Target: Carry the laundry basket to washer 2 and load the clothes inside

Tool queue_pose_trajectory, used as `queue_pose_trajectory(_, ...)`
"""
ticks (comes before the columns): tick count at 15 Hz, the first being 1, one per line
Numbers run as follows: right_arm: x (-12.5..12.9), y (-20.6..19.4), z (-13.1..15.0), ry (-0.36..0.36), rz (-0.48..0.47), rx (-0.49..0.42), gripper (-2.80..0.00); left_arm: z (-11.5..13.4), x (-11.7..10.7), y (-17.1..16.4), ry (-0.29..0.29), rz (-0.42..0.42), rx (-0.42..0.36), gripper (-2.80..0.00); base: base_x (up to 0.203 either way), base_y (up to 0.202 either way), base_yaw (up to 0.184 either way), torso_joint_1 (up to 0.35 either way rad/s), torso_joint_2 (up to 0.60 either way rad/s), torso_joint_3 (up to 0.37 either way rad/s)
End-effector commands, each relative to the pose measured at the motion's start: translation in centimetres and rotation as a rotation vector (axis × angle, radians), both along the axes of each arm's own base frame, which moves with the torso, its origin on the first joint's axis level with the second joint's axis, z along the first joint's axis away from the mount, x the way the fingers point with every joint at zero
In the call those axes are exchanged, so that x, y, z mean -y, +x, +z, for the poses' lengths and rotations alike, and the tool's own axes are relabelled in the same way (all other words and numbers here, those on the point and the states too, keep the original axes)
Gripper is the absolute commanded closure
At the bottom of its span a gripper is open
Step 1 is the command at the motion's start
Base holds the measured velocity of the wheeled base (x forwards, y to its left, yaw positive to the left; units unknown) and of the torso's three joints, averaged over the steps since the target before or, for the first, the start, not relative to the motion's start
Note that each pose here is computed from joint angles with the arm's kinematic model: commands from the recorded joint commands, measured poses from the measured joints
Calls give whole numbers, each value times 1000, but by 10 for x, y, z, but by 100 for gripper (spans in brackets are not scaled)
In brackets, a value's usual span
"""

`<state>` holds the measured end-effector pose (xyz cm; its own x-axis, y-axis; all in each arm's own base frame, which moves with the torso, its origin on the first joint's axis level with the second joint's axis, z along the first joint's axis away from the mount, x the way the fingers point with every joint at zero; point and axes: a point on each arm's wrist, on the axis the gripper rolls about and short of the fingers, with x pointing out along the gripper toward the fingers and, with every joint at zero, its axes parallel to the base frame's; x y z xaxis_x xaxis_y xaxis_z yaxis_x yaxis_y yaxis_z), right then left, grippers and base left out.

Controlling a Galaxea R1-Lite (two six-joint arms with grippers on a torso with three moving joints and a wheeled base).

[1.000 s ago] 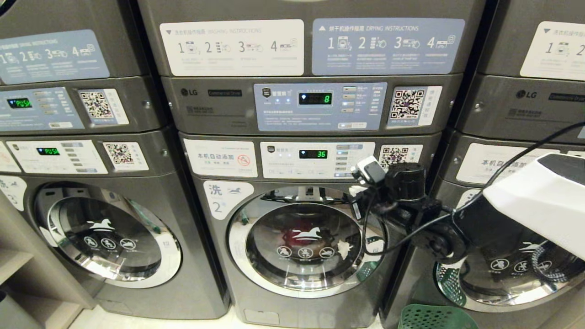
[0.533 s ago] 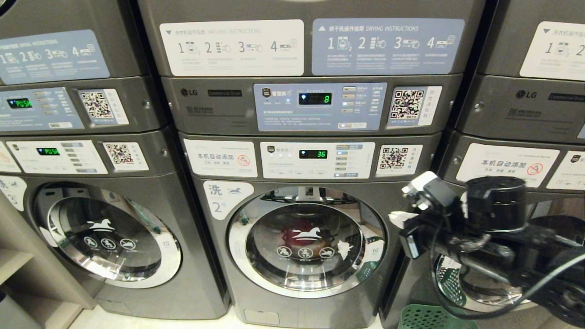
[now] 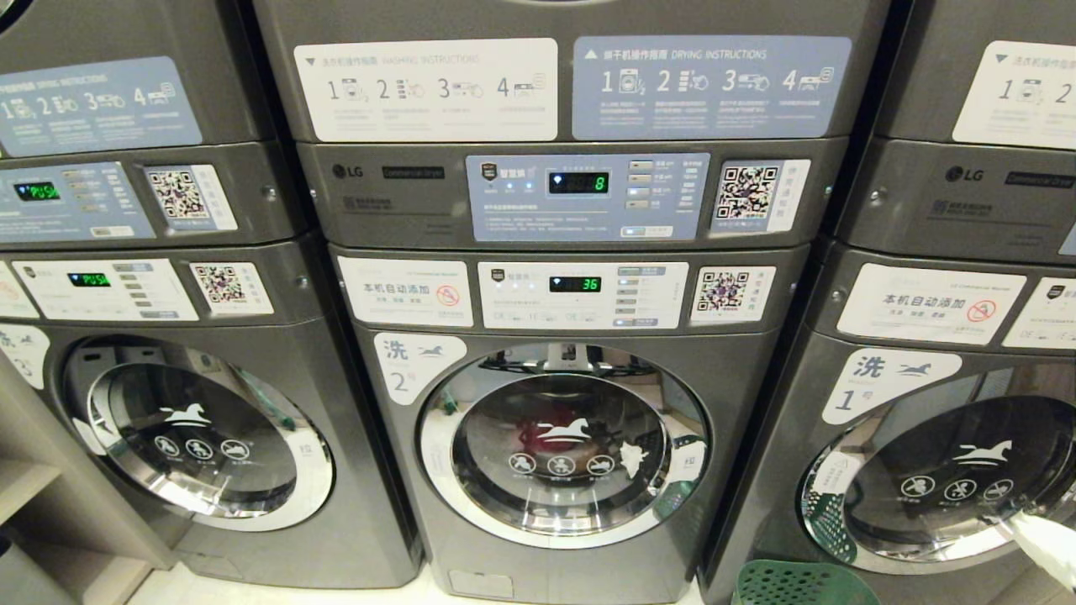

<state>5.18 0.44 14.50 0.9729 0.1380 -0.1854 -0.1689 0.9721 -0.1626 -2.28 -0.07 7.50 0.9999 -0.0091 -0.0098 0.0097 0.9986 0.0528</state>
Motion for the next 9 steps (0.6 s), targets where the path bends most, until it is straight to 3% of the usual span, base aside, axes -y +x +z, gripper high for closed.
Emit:
queue_pose_trajectory(1, 3, -47, -22, 5, -46, 132, 0, 0, 0, 0, -2, 0, 1, 0, 0, 0, 0, 0, 0, 0)
queue_pose_trajectory(3, 3, -65, -47, 11, -83, 142, 0, 0, 0, 0, -4, 0, 1, 0, 0, 0, 0, 0, 0, 0)
queue_pose_trajectory(5, 3, -76, -60, 19, -93, 221, 0, 0, 0, 0, -4, 0, 1, 0, 0, 0, 0, 0, 0, 0)
queue_pose_trajectory(9, 4, -75, -69, 40, -108, 187, 0, 0, 0, 0, -4, 0, 1, 0, 0, 0, 0, 0, 0, 0)
